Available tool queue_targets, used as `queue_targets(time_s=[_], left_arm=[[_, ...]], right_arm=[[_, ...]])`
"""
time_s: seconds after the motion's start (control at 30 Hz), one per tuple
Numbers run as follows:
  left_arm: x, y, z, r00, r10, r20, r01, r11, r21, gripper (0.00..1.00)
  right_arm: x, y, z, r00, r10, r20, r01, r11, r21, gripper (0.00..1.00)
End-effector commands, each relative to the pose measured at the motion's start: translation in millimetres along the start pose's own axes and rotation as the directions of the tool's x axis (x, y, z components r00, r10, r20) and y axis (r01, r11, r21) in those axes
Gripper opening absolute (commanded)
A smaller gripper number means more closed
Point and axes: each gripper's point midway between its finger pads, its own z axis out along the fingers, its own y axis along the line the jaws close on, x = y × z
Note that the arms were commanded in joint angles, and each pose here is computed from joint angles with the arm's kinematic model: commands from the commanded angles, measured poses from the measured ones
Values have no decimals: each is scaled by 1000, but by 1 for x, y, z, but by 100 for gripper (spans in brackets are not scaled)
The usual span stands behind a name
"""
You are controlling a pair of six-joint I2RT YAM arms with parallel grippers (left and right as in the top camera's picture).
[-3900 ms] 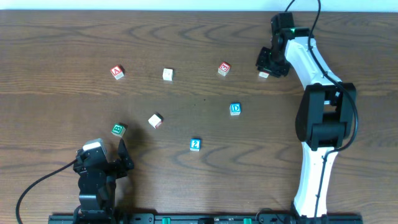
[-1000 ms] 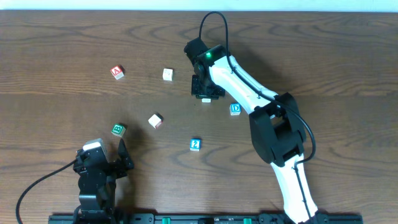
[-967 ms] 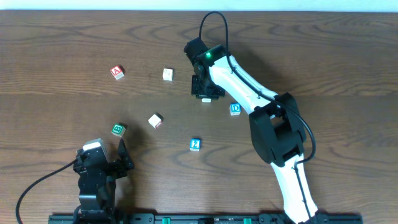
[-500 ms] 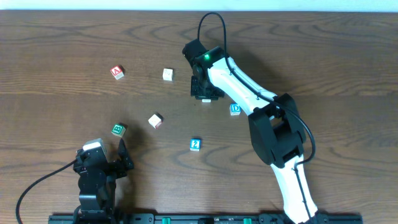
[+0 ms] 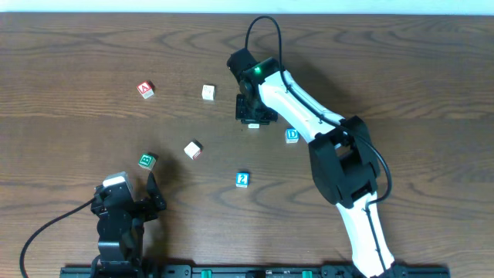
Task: Spell out Ai2
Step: 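Lower the red 'I' block left of the blue 'D' and release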
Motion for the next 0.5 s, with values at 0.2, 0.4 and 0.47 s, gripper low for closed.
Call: queue_targets(time_s=[0.2,0.4,0.47], left_arm=[[6,2,3,1000,8,-10,-8,1000,-9,95],[6,2,3,1000,8,-10,-8,1000,-9,95],[6,2,3,1000,8,-10,-8,1000,-9,95]], right_arm=[[11,-5,13,999,-16,-50,16,1000,8,1],[11,-5,13,998,-26,-50,26,1000,8,3],[12,-5,13,998,-27,-50,27,1000,8,7]])
